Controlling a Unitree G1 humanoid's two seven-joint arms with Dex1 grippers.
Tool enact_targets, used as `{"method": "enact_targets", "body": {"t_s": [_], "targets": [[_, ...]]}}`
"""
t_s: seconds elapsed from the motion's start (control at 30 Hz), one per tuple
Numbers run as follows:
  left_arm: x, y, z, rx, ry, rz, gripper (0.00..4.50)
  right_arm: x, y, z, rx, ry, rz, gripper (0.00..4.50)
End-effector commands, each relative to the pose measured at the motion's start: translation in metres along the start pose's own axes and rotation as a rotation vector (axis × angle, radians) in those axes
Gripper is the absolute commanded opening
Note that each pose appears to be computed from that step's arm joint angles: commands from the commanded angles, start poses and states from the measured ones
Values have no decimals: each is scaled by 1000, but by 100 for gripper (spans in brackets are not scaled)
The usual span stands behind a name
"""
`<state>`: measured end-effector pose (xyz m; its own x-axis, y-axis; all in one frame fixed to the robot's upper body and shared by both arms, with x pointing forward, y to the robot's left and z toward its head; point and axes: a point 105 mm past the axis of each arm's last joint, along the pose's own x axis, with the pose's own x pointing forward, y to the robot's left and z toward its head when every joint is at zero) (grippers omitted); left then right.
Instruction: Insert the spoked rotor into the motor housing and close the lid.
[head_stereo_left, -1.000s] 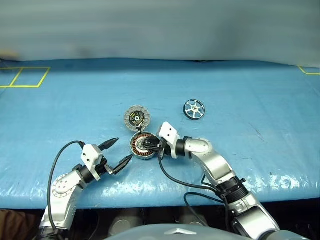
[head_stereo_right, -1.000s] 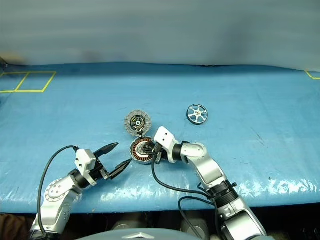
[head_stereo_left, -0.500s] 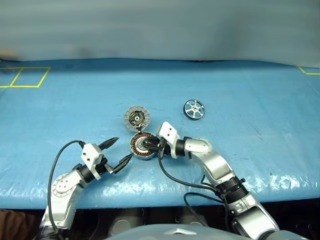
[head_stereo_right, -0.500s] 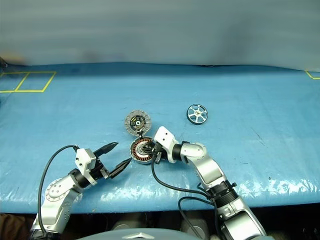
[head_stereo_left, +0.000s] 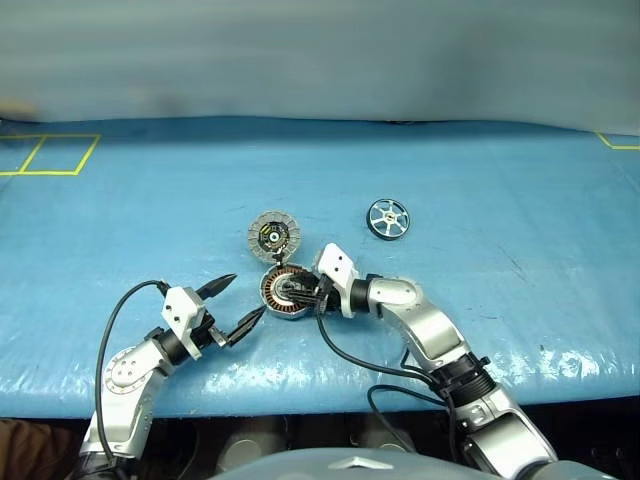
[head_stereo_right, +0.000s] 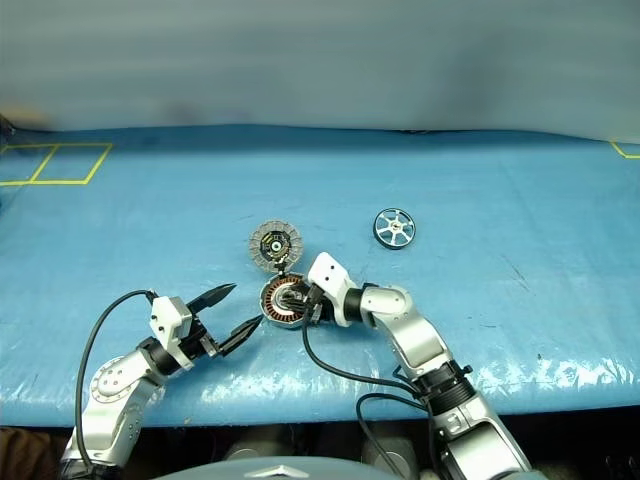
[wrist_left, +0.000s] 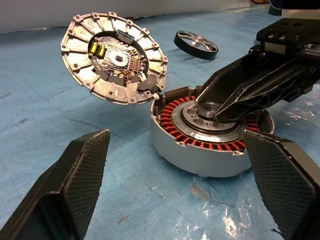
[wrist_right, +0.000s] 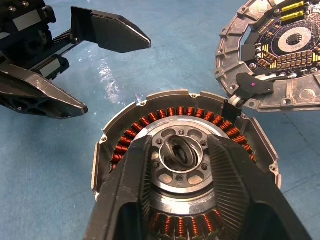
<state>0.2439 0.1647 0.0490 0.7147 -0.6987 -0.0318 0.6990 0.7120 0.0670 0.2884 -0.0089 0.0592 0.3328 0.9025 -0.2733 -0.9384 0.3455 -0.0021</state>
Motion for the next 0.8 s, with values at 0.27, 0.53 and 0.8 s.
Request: {"method": "enact_targets", "body": {"t_s": [0.27,0.53,0.8], "targets": [[0,0,6,28,-17,1,450,0,1,17,-36,-63,-2,257],[0,0,5,31,-12,2,450,-2,1,25,6,-116,2,203],[0,1,4,32,-6,5,450,1,0,18,-12,-75,-10,2]]}}
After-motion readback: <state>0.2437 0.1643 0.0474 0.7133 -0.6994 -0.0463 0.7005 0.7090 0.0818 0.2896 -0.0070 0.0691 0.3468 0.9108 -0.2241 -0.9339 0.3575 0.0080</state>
